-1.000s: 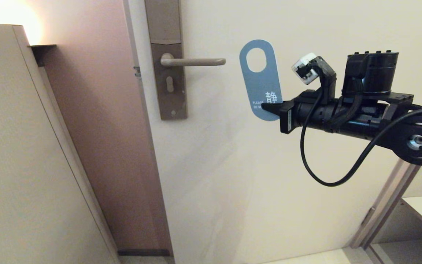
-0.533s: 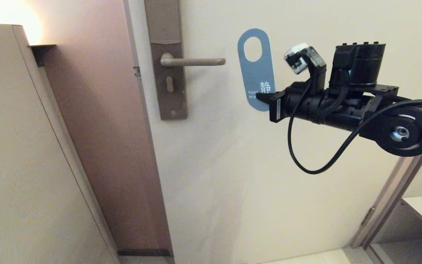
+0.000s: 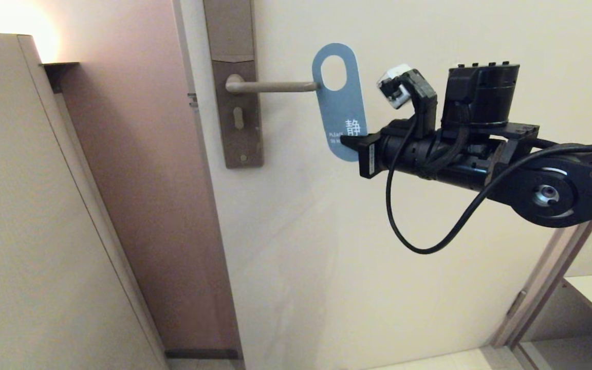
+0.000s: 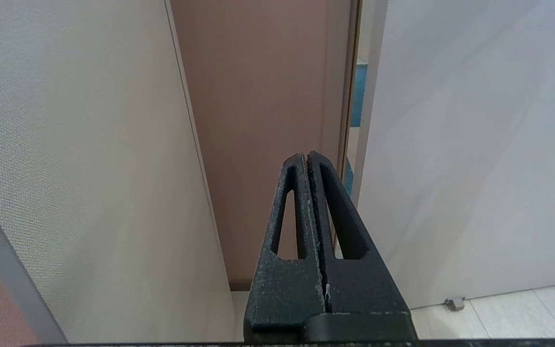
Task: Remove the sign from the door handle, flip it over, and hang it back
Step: Hang the sign back with the other side facing out
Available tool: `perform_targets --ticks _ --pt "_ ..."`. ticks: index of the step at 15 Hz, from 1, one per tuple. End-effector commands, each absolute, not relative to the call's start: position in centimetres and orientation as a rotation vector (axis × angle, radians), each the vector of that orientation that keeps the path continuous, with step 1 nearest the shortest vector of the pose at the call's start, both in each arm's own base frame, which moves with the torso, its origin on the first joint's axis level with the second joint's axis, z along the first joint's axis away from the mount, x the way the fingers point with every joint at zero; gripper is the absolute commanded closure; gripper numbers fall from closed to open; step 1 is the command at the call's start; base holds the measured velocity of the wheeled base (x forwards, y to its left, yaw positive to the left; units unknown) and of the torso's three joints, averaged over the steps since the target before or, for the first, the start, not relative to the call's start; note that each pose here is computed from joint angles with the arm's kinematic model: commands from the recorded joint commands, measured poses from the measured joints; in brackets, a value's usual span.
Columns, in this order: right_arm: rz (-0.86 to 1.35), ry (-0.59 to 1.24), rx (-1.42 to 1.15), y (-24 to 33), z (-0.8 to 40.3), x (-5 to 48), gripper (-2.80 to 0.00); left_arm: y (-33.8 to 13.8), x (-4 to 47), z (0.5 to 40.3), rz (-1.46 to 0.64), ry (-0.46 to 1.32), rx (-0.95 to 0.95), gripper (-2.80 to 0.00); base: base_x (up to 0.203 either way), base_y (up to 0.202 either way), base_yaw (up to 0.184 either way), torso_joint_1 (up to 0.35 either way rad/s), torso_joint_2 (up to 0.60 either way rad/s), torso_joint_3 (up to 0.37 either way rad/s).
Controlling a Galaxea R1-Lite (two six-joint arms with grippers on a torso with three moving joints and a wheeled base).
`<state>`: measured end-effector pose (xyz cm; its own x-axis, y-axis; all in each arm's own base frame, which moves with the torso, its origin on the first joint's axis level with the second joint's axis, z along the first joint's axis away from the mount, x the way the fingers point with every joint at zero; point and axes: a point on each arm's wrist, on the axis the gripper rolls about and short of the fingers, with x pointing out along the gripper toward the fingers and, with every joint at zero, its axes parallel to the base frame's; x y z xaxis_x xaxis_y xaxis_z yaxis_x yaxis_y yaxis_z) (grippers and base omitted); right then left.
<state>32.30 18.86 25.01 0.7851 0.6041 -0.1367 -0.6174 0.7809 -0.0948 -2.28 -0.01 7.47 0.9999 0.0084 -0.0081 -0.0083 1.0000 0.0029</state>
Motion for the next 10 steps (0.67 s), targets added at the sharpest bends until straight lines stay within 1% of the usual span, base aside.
perform_targets --ticks 1,6,10 --pt "0.675 0.103 -0.139 19.4 24.8 32.2 0.00 0.0 -2.3 7.5 0.009 0.008 0.003 0.00 0.000 0.000 0.000 0.000 0.00 0.000" --pt "0.686 0.122 -0.110 20.8 24.2 32.4 0.00 0.0 -2.3 7.5 0.009 0.008 0.003 0.00 0.000 0.000 0.000 0.000 0.00 0.000" --pt "0.634 0.114 -0.100 21.8 24.3 32.9 0.00 0.0 -2.3 7.5 0.009 0.008 0.003 0.00 0.000 0.000 0.000 0.000 0.00 0.000"
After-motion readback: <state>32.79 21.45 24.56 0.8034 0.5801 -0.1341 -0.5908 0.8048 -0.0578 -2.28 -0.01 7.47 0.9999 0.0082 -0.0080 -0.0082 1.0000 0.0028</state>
